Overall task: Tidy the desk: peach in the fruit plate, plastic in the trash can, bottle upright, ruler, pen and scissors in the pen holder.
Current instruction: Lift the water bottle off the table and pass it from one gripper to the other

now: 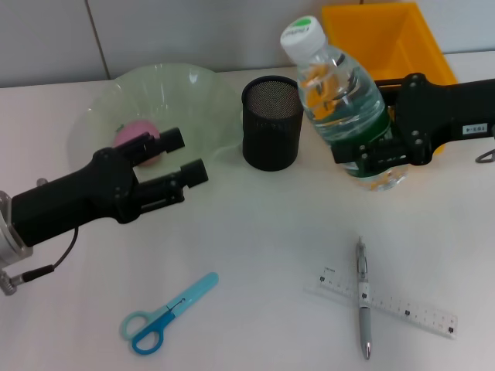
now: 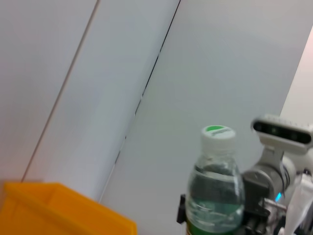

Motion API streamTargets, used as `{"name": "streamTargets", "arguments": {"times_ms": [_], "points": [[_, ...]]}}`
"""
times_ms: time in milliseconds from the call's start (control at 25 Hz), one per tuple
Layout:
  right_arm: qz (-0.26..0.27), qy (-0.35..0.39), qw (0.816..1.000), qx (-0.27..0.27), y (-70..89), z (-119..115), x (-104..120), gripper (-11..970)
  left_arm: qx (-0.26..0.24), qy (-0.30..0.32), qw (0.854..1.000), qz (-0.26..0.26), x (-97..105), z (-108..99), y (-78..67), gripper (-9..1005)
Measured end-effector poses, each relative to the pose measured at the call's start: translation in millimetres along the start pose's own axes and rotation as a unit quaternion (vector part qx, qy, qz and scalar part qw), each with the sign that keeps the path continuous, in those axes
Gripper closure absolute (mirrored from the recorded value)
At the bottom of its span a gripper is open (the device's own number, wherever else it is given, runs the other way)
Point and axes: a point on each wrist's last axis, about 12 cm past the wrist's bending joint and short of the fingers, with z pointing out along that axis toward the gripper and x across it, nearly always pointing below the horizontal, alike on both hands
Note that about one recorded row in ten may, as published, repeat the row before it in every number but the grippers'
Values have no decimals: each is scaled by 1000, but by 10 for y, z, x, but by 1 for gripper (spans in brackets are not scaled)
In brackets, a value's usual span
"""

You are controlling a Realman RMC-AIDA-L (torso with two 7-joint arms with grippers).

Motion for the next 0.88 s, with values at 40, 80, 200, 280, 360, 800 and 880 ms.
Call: {"name": "streamTargets", "arguments": {"times_ms": [40, 80, 200, 280, 360, 800, 880], "points": [[2, -12, 1000, -6, 22, 10, 7, 193, 1, -7, 1000, -1, -5, 7, -4, 154], [6, -23, 1000, -15, 44, 30, 20, 193, 3, -13, 1000, -1, -11, 15, -7, 155], [22, -48, 998, -40, 100, 138, 92, 193, 7, -47, 999, 0, -23, 52, -15, 155], [30, -59, 996, -53, 134, 225, 142, 193, 10, -66, 998, 4, -33, 71, -22, 156], [36, -69, 995, -64, 165, 318, 175, 193, 16, -77, 997, 8, -48, 98, -30, 156], [53, -91, 989, -107, 271, 653, 173, 193, 51, -104, 993, 16, -106, 212, -78, 159], [56, -89, 988, -115, 275, 699, 166, 193, 57, -106, 993, 20, -110, 213, -91, 159]]}}
